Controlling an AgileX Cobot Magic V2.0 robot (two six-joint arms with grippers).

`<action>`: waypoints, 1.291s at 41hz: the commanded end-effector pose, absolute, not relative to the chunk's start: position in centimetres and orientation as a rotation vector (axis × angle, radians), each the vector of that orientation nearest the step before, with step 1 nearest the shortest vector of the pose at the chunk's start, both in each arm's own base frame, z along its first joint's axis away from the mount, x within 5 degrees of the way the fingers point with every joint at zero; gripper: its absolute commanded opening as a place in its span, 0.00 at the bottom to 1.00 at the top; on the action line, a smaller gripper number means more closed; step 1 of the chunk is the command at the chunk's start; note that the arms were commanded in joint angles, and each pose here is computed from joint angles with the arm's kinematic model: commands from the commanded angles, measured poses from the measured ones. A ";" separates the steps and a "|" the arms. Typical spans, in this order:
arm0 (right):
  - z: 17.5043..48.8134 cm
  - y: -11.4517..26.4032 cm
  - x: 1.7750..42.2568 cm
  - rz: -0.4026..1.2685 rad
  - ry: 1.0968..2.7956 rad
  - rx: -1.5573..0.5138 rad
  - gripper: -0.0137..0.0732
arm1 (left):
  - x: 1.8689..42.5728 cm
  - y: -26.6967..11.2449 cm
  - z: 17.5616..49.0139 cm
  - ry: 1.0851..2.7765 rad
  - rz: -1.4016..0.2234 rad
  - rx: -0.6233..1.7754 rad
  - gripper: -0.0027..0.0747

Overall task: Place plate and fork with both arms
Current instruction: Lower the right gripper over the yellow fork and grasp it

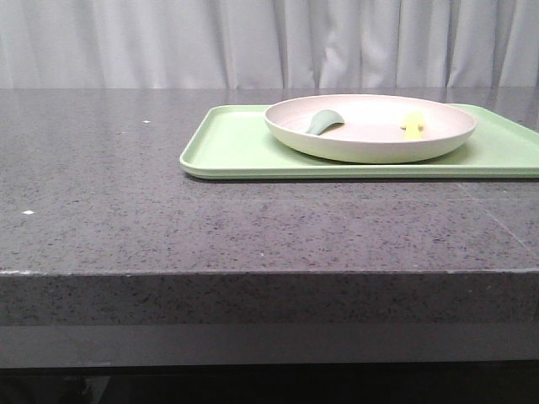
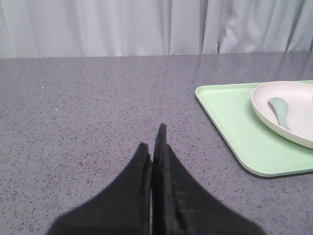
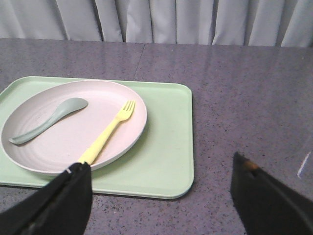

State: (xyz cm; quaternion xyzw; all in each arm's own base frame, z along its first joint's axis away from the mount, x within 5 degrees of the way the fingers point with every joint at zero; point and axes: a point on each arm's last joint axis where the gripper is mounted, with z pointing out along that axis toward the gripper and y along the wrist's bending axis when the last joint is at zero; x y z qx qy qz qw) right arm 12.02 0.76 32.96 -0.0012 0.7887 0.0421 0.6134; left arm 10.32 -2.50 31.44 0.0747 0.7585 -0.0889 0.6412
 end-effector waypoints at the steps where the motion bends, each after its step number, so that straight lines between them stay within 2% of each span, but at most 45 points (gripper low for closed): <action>1: 34.7 0.7 12.7 0.083 1.719 -0.003 0.85 | 9.0 -2.2 32.8 1.564 -0.229 0.145 0.01; 8: 34.9 0.8 15.1 0.083 1.768 -0.003 0.85 | 7.3 -1.8 32.6 1.503 -0.235 0.139 0.01; 14: 36.0 1.5 19.0 0.101 1.885 -0.029 0.85 | 7.2 -1.7 32.5 1.499 -0.235 0.139 0.01; 23: 36.5 5.6 25.3 0.189 2.104 -0.182 0.85 | 7.2 -1.7 32.5 1.499 -0.235 0.139 0.01; 26: 36.6 6.7 27.2 0.234 2.158 -0.166 0.85 | 7.2 -1.7 32.5 1.499 -0.235 0.139 0.01; 36: 35.1 8.4 33.1 0.277 2.318 -0.069 0.85 | 7.2 -1.7 32.5 1.499 -0.235 0.139 0.01; 43: 32.8 9.3 36.8 0.269 2.431 -0.068 0.85 | 7.2 -1.7 32.5 1.499 -0.235 0.139 0.01; 53: 30.0 10.0 39.3 0.272 2.502 -0.039 0.85 | 7.2 -1.7 32.5 1.499 -0.235 0.139 0.01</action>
